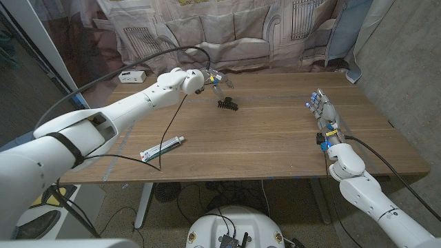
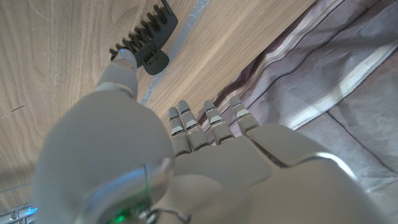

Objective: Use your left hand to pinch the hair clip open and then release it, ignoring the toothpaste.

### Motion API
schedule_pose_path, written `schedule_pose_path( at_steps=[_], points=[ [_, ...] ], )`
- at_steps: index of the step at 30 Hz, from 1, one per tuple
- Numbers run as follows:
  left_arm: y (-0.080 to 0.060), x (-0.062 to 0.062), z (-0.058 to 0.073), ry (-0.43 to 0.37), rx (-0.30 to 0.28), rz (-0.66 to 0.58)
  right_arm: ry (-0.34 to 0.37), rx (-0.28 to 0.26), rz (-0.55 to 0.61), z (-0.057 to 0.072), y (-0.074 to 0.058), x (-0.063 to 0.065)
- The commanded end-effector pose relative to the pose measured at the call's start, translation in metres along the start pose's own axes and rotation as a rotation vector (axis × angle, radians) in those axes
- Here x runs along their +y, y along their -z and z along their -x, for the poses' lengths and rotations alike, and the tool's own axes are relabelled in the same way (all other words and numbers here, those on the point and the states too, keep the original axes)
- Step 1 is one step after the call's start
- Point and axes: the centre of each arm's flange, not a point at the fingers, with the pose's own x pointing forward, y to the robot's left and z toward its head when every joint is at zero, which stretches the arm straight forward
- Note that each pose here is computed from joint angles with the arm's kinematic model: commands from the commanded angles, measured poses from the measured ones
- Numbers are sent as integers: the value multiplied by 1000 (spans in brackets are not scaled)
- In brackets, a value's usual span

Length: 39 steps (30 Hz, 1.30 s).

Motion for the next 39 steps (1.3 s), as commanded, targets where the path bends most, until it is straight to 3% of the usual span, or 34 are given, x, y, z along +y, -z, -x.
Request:
schedule_pose_path(
  at_steps=[1, 5, 27, 39],
  points=[
    [0, -13, -2, -18, 23, -28, 1, 5, 3, 0, 1, 1],
    [0, -16, -4, -11, 40, -27, 0, 7, 4, 0, 1, 2],
    [-4, -28, -15, 15, 3, 66, -1, 11, 7, 0, 1, 2],
    [-4, -32, -18, -12, 1, 89, -2, 20, 6, 0, 2, 2]
  ],
)
